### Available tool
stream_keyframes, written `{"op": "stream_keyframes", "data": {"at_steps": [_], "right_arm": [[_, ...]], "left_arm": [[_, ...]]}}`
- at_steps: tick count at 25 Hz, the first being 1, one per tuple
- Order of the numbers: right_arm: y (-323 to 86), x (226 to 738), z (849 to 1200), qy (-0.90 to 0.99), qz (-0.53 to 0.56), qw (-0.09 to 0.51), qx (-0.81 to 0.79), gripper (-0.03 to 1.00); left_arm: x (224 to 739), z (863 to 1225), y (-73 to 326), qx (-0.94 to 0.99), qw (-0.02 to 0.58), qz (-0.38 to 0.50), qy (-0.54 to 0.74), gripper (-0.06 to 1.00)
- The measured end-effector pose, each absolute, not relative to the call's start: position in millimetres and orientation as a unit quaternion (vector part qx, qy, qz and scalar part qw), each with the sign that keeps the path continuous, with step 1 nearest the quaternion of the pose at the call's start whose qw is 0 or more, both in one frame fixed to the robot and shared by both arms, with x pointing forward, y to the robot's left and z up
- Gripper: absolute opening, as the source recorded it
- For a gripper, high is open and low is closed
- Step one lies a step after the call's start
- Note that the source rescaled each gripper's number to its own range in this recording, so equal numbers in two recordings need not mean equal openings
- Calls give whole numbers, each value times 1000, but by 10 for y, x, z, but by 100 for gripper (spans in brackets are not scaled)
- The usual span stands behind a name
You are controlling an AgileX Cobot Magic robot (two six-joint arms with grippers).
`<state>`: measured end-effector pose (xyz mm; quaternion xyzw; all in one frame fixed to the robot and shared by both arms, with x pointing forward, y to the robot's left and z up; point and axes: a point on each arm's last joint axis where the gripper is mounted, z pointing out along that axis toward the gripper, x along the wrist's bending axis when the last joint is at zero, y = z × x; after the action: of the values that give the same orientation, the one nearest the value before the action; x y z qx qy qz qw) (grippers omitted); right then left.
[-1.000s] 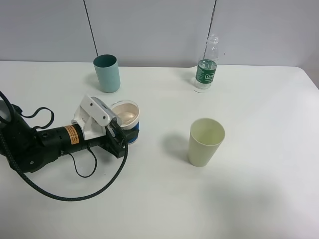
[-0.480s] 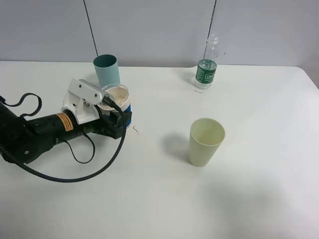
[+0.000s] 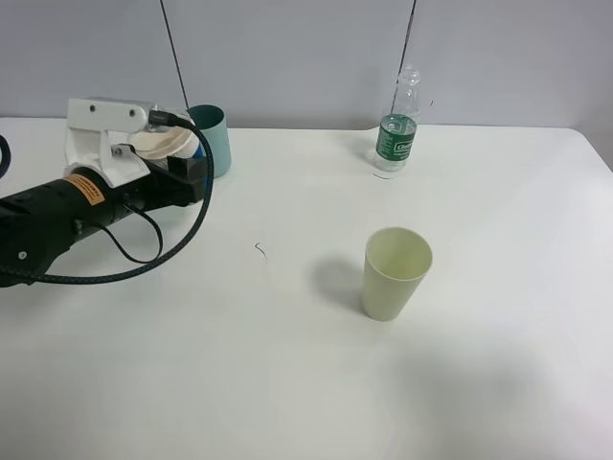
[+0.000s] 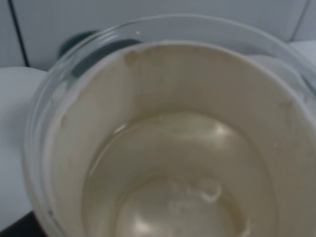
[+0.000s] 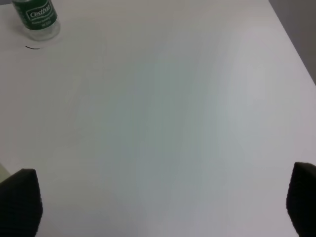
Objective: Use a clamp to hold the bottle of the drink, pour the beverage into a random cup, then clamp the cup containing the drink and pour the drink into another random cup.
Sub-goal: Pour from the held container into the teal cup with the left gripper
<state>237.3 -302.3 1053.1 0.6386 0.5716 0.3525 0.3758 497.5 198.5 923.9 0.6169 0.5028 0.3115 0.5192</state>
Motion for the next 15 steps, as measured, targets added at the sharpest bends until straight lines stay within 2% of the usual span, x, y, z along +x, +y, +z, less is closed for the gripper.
{"op": "stream_keyframes", "data": {"at_steps": [8, 15], "right_arm": [[-3023, 2373, 10531, 572, 352, 376, 639, 100], [-3023, 2373, 10531, 572, 352, 376, 639, 100]], "left_arm": [[5091, 9259, 2283, 595, 487, 331, 547, 1], [5422, 9394, 2244, 653, 420, 322, 542, 1]]}}
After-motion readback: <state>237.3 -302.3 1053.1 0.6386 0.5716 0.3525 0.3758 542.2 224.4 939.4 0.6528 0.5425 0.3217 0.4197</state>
